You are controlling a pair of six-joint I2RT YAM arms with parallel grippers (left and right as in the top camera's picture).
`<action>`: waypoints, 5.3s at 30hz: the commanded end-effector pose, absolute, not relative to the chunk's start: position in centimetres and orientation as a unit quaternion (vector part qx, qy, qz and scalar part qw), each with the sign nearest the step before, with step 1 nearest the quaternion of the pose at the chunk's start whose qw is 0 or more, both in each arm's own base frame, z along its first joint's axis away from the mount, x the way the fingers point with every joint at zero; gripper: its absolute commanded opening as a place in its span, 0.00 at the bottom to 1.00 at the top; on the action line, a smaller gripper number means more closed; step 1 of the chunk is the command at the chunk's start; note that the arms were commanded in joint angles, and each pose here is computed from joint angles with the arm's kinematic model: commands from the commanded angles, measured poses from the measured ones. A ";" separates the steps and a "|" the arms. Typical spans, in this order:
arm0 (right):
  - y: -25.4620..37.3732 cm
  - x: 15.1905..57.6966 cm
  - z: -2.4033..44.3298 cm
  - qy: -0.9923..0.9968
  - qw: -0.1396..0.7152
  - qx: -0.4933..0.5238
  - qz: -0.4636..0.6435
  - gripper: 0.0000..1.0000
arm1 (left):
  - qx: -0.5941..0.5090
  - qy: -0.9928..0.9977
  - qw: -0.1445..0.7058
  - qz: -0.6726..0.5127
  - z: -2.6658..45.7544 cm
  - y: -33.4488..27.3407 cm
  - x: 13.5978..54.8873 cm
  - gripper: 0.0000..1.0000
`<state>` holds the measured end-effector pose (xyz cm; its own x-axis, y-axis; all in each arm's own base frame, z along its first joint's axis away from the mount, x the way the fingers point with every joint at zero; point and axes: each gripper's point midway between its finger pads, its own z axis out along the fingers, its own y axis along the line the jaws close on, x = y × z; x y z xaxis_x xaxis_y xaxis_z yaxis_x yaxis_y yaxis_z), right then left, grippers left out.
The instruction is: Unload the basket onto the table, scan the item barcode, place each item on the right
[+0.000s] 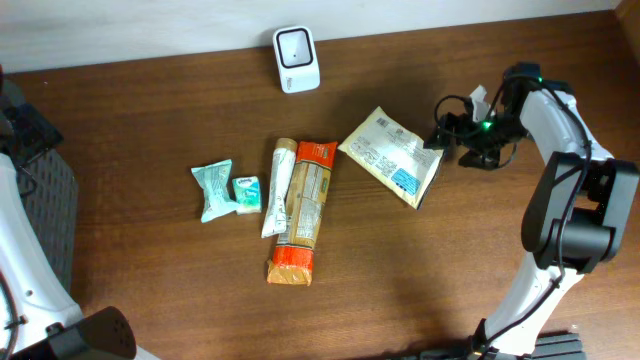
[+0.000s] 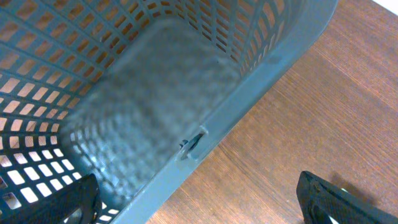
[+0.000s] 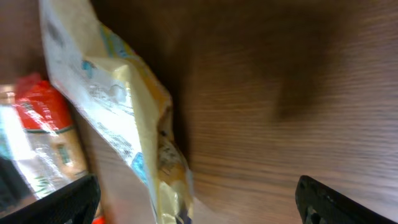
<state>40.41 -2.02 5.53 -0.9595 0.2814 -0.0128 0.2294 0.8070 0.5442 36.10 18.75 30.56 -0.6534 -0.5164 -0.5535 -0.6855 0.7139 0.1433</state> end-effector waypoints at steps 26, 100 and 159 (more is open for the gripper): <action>7.0 39.7 -3.4 0.960 0.005 0.037 0.278 0.42 | -0.340 0.889 0.251 0.176 31.0 18.9 36.0 0.99; 15.8 63.0 19.7 0.686 0.388 -0.299 -0.538 0.04 | -0.340 0.889 0.252 0.176 31.0 18.9 36.0 0.99; 6.4 40.1 12.9 0.978 0.085 -0.019 0.189 0.71 | -0.340 0.889 0.251 0.176 31.0 18.9 36.0 0.99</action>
<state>39.45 -0.49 11.59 -0.9756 0.1954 -0.0998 0.1610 0.9466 0.2794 36.09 18.76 30.56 -0.6534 -0.5163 -0.5536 -0.6856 0.7137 0.1436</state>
